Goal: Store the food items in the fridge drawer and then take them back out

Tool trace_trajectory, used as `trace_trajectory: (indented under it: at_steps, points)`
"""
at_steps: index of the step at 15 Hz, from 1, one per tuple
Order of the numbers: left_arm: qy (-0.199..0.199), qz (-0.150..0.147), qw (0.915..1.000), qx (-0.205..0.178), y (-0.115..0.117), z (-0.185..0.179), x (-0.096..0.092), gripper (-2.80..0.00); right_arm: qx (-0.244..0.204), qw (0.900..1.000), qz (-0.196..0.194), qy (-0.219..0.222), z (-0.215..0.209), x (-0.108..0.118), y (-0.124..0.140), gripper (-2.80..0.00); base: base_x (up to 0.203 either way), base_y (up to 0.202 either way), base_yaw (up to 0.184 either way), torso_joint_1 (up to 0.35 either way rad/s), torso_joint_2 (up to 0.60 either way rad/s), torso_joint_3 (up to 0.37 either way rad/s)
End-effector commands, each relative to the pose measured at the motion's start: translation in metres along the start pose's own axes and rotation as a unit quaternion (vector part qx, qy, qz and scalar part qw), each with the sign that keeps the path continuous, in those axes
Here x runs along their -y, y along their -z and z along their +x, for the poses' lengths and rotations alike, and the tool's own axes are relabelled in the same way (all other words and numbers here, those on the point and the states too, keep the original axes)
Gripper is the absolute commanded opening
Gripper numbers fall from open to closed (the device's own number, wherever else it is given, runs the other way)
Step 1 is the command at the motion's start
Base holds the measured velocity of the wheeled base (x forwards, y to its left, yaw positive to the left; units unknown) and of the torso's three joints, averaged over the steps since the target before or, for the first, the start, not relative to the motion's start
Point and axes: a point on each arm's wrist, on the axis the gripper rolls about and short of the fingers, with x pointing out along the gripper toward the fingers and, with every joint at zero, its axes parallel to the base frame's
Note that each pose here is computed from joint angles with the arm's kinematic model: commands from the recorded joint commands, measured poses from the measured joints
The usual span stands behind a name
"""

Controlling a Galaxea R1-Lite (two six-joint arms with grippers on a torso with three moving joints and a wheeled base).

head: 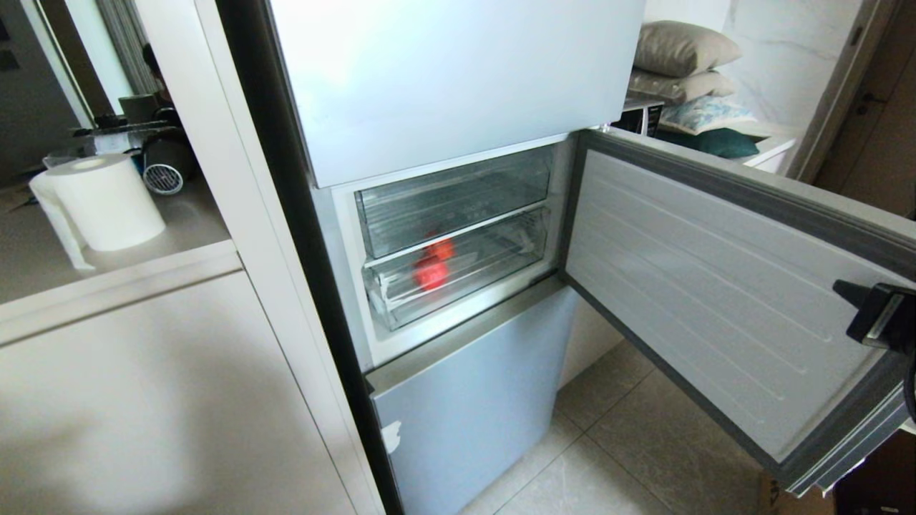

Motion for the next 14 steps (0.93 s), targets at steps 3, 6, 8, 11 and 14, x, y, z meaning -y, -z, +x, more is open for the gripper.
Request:
trace_trajectory:
  at_steps: [3,6,8,11,14]
  points:
    - [-0.001,-0.016,0.9998,0.01,0.0,-0.001,0.0,-2.8,-0.014,1.0,-0.001,0.004,-0.011,0.003,0.015,-2.8,0.0,0.0,0.0,0.0,0.0,0.0]
    - [-0.001,-0.016,0.9998,0.01,0.0,-0.001,0.0,-2.8,0.023,1.0,-0.009,-0.008,-0.053,0.004,0.02,-2.8,0.0,0.0,0.0,0.0,0.0,0.0]
    - [-0.001,-0.016,0.9998,0.01,0.0,-0.001,0.0,-2.8,0.048,0.998,-0.027,-0.025,-0.087,0.007,0.034,-2.8,0.0,0.0,0.0,0.0,0.0,0.0]
    - [-0.001,-0.016,0.9998,0.01,0.0,-0.001,0.0,-2.8,0.088,0.994,-0.053,-0.043,-0.133,0.013,0.062,-2.8,0.0,0.0,0.0,0.0,0.0,0.0]
    - [-0.001,-0.016,0.9998,0.01,0.0,-0.001,0.0,-2.8,0.098,0.99,-0.088,-0.047,-0.172,0.02,0.1,-2.8,0.0,0.0,0.0,0.0,0.0,0.0]
